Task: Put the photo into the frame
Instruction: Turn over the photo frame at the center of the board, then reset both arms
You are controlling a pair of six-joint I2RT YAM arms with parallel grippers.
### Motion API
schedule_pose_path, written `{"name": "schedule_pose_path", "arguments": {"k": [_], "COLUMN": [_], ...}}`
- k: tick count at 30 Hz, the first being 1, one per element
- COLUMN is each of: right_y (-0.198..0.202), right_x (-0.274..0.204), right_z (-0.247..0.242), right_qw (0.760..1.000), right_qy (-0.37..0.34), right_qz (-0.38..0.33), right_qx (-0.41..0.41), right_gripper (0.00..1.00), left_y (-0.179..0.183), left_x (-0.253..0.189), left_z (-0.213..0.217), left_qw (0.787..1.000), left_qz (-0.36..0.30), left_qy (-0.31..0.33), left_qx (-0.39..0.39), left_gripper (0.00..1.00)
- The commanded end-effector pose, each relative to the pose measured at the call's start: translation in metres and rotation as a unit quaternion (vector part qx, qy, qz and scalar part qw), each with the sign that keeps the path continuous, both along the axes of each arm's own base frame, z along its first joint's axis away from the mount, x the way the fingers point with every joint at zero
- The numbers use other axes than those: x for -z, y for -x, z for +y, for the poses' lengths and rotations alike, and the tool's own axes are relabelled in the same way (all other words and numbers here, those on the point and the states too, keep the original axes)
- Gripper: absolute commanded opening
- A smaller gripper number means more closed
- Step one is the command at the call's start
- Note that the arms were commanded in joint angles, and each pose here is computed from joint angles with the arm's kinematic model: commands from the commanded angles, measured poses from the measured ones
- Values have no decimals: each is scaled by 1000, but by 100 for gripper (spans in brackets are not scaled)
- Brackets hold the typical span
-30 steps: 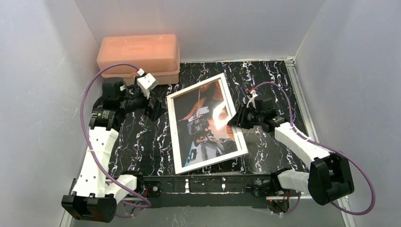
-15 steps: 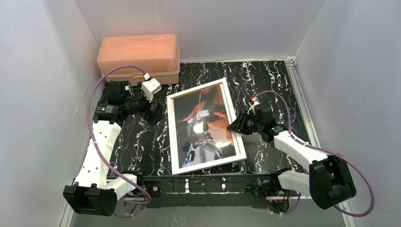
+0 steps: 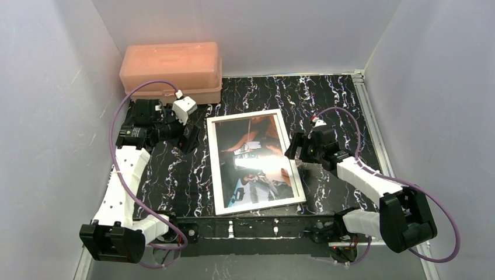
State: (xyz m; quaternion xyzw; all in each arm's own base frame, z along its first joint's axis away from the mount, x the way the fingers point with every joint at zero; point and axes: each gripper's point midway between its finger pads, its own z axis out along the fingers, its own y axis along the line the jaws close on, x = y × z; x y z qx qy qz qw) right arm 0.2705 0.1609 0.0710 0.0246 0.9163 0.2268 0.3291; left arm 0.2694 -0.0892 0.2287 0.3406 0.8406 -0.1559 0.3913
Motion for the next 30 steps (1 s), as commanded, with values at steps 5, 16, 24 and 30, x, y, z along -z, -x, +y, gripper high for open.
{"name": "schedule_pose_path", "arguments": {"k": [5,16,24,30], "right_y": [-63,-63,-70,-84], "right_x": [-60,-43,-24,-20], "right_z": [-70,-180,-186,-198], "right_qw": [972,842,843,843], "right_qy": [141,357,350,334], "right_qz": [-112,-230,-247,-255], "right_qx": [149,332,324,335], "right_gripper": [99,99,99,99], "left_y": [-40,-82,-96,-108], "left_x": [34,126,143,150], "left_z": [34,92,101,101], "left_qw": [989,953,925,914], "left_qz": [27,-10,-70,-98], "left_qy": [17,79,126,158], "left_qx": [-147,-292,-351,-360], "left_gripper": [99,99,99,98]}}
